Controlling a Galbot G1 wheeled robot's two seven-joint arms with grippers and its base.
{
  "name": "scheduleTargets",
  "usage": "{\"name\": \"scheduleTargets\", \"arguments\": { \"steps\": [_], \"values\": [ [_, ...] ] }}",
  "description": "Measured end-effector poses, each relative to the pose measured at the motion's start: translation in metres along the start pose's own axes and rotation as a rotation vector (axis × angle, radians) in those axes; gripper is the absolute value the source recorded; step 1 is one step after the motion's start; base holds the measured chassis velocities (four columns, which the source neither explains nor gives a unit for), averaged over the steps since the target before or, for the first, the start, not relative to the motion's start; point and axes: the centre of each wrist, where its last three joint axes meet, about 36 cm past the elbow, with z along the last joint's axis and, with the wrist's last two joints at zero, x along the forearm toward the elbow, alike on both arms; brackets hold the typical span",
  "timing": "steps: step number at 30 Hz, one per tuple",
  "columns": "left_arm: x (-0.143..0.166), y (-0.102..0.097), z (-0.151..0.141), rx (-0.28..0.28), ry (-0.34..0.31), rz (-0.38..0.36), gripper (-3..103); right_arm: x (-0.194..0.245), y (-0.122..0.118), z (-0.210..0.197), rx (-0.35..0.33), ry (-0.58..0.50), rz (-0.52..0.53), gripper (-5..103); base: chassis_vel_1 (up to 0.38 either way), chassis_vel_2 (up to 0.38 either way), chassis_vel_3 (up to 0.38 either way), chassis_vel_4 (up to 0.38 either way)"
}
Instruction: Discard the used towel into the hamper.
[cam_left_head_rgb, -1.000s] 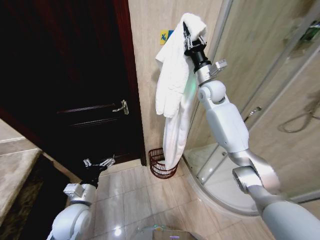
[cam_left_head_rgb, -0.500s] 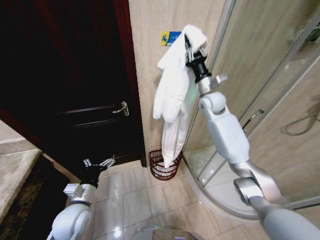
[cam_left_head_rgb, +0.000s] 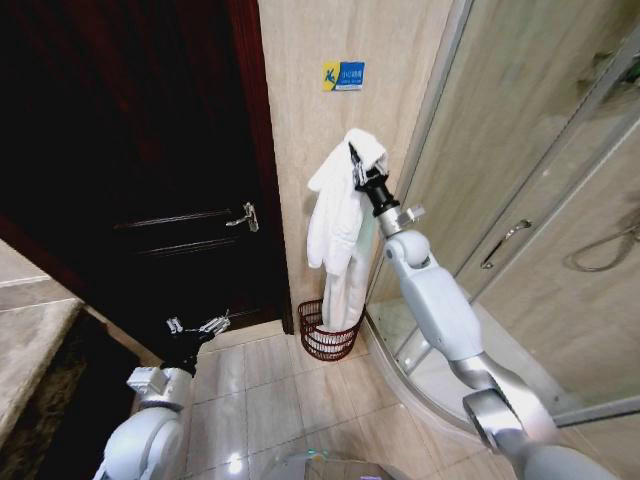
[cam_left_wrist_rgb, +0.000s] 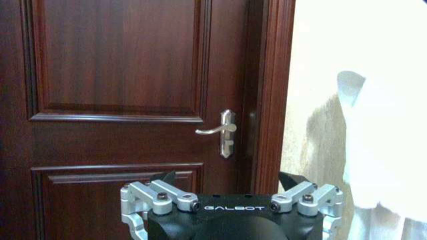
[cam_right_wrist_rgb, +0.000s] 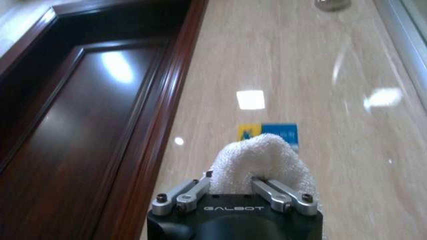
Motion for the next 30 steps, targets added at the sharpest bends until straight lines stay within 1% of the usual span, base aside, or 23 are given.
{"name": "scheduleTargets", "arguments": {
  "steps": [8,11,17,19,24,27,28,30],
  "values": [
    [0.000,0.000,0.000,0.000,0.000,0.000,100,0.032,0.002,0.025,-0.031,0.066,0.020,10,0.000,0.000,0.000,0.000],
    [0.000,0.000,0.000,0.000,0.000,0.000,100,0.047,0.007,0.035,-0.050,0.097,0.025,10,0.000,0.000,0.000,0.000],
    [0.000,0.000,0.000,0.000,0.000,0.000,100,0.063,0.016,0.045,-0.062,0.127,0.026,10,0.000,0.000,0.000,0.000],
    [0.000,0.000,0.000,0.000,0.000,0.000,100,0.073,0.021,0.054,-0.069,0.144,0.026,10,0.000,0.000,0.000,0.000],
    [0.000,0.000,0.000,0.000,0.000,0.000,100,0.087,0.024,0.067,-0.071,0.165,0.034,10,0.000,0.000,0.000,0.000],
    [0.000,0.000,0.000,0.000,0.000,0.000,100,0.108,0.027,0.082,-0.073,0.208,0.047,10,0.000,0.000,0.000,0.000],
    [0.000,0.000,0.000,0.000,0.000,0.000,100,0.108,0.027,0.082,-0.073,0.208,0.047,10,0.000,0.000,0.000,0.000],
    [0.000,0.000,0.000,0.000,0.000,0.000,100,0.121,0.028,0.094,-0.069,0.246,0.055,10,0.000,0.000,0.000,0.000]
  ]
}}
